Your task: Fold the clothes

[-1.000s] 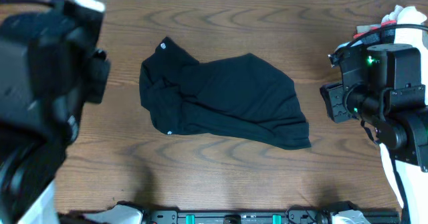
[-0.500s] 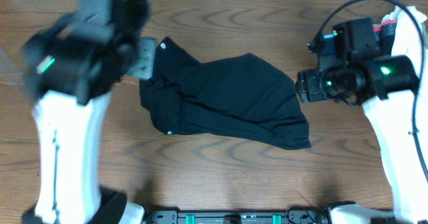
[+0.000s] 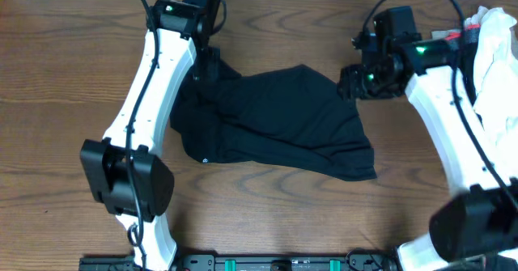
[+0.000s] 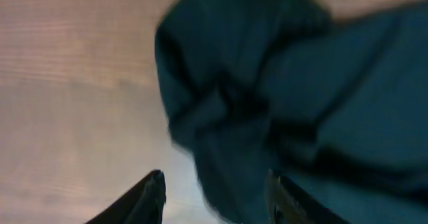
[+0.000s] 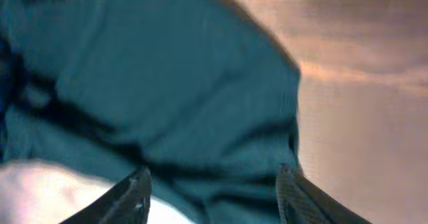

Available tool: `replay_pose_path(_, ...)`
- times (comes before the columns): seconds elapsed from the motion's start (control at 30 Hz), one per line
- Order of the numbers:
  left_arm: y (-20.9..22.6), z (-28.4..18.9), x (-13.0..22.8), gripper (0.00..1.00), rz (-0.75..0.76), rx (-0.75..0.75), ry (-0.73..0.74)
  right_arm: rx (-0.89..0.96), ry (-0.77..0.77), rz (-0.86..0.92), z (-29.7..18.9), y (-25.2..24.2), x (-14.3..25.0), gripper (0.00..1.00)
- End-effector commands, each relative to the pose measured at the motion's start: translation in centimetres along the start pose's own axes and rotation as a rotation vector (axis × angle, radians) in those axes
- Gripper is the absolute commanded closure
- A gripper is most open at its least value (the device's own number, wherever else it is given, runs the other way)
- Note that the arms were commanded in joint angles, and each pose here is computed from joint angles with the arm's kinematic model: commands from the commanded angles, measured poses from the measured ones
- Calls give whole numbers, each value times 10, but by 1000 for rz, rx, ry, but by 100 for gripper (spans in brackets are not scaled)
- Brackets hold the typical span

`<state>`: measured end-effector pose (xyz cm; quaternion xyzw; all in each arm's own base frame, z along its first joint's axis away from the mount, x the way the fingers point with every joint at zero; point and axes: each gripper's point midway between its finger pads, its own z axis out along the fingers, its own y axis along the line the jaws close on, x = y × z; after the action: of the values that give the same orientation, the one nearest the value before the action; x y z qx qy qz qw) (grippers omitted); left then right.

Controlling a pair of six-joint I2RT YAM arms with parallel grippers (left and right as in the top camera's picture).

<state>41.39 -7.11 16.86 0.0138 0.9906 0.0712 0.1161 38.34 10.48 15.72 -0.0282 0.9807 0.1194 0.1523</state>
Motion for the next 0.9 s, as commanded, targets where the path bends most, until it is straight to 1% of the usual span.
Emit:
replay_pose_path(0.0, -1, 13, -14, 50, -5, 3, -30, -3, 12, 42, 36, -5, -12, 43)
replay_pose_path(0.13, -2, 19, -14, 50, -3, 0, -18, 21, -8, 3, 84, -18, -30, 32)
replay_pose_path(0.27, -1, 19, -11, 50, -1, -2, -5, 98, 0, 12, 123, -48, -35, 32)
replay_pose_path(0.33, 0, 19, -7, 50, 2, -5, 8, 115, 12, 34, 138, -63, -34, 34)
replay_pose_path(0.4, 0, 18, -5, 50, 4, -7, 16, 100, 39, 61, 151, -74, -29, 37)
replay_pose_path(0.47, 0, 18, -5, 50, 4, -7, 18, 46, 72, 82, 161, -74, -22, 44)
replay_pose_path(0.57, 0, 19, -6, 50, 3, -7, 14, -181, 102, -6, 165, -41, -15, 52)
replay_pose_path(0.63, 0, 19, -7, 50, 2, -7, 11, -277, 99, -43, 161, -23, -15, 59)
replay_pose_path(0.7, 0, 19, -7, 50, 3, -9, 8, -349, 91, -66, 153, -7, -16, 70)
replay_pose_path(0.77, 0, 19, -8, 50, 3, -9, 7, -411, 83, -96, 145, 6, -17, 78)
replay_pose_path(0.87, 0, 18, -6, 50, 31, -10, 14, -420, 83, -105, 134, 13, -16, 92)
